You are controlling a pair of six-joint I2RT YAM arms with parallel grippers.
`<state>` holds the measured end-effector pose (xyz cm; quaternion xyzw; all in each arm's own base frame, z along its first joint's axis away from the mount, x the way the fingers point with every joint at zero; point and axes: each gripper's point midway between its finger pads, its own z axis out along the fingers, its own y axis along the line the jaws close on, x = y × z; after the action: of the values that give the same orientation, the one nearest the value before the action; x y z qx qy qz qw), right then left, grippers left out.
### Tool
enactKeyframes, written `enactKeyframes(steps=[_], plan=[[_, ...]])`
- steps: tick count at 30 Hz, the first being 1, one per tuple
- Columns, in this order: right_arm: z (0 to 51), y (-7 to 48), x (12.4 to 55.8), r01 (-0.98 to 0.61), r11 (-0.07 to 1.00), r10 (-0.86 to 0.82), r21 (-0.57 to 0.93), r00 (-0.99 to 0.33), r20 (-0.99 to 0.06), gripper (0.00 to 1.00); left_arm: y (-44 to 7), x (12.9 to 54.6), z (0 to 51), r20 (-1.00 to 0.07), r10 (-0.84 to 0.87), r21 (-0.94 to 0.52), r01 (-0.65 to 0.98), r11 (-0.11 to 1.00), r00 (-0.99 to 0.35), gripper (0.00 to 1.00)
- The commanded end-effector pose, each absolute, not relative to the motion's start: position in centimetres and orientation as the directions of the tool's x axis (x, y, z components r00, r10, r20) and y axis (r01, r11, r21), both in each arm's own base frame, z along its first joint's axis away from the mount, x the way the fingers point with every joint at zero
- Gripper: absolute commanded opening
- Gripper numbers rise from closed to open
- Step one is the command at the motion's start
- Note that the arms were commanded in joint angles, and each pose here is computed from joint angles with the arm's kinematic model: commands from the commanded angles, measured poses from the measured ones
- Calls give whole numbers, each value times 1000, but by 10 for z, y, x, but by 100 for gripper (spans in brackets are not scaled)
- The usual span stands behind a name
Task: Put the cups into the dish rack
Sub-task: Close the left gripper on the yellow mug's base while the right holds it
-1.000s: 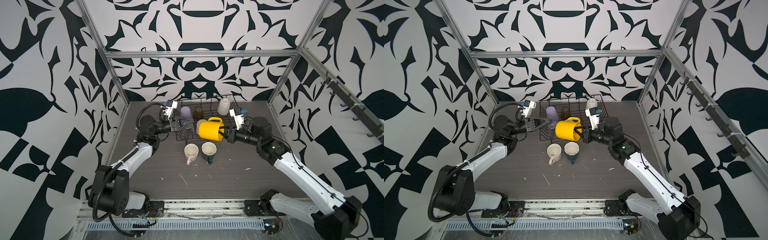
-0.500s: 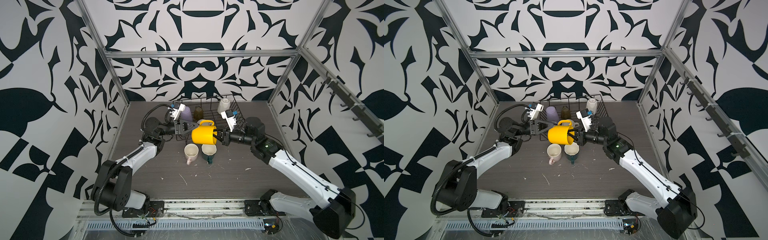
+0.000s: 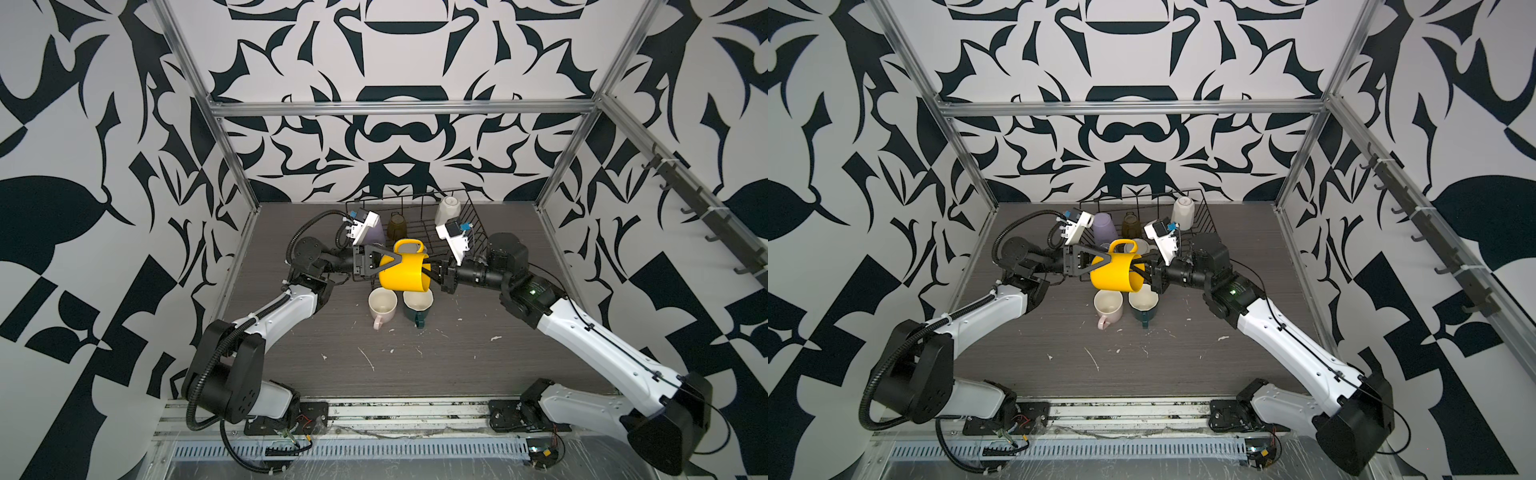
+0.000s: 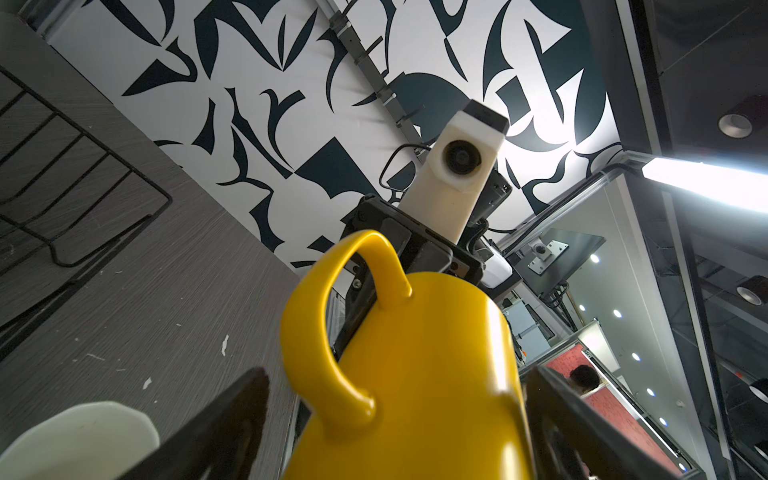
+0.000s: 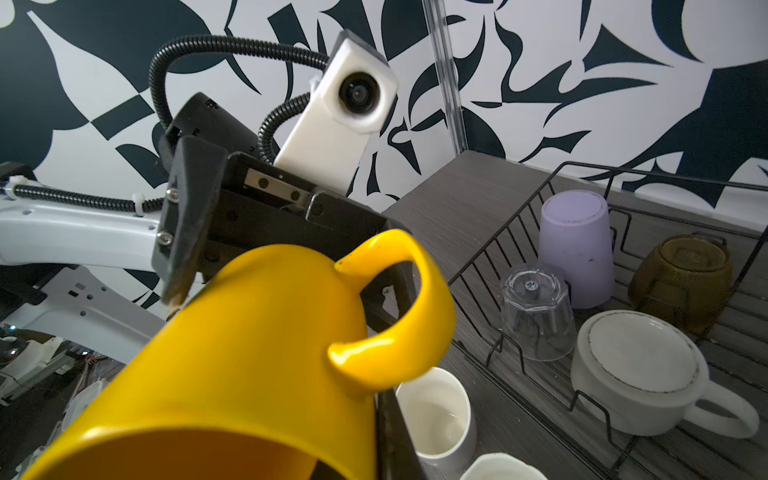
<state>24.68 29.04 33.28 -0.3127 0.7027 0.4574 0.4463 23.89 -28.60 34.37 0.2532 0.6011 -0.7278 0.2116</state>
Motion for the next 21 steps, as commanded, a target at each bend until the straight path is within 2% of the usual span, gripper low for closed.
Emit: enactKeyframes(steps=[1, 13, 21], plan=[[399, 288, 239, -915, 362, 47, 178, -173, -984, 0, -284, 224, 349, -658, 17, -737, 638, -223, -753, 99], [411, 286, 249, -907, 418, 44, 47, -31, -999, 0, -286, 203, 354, -696, 64, -702, 658, -274, -716, 99], [416, 283, 257, -887, 462, 43, 12, 9, -999, 0, -286, 195, 355, -711, 75, -687, 667, -289, -700, 99]])
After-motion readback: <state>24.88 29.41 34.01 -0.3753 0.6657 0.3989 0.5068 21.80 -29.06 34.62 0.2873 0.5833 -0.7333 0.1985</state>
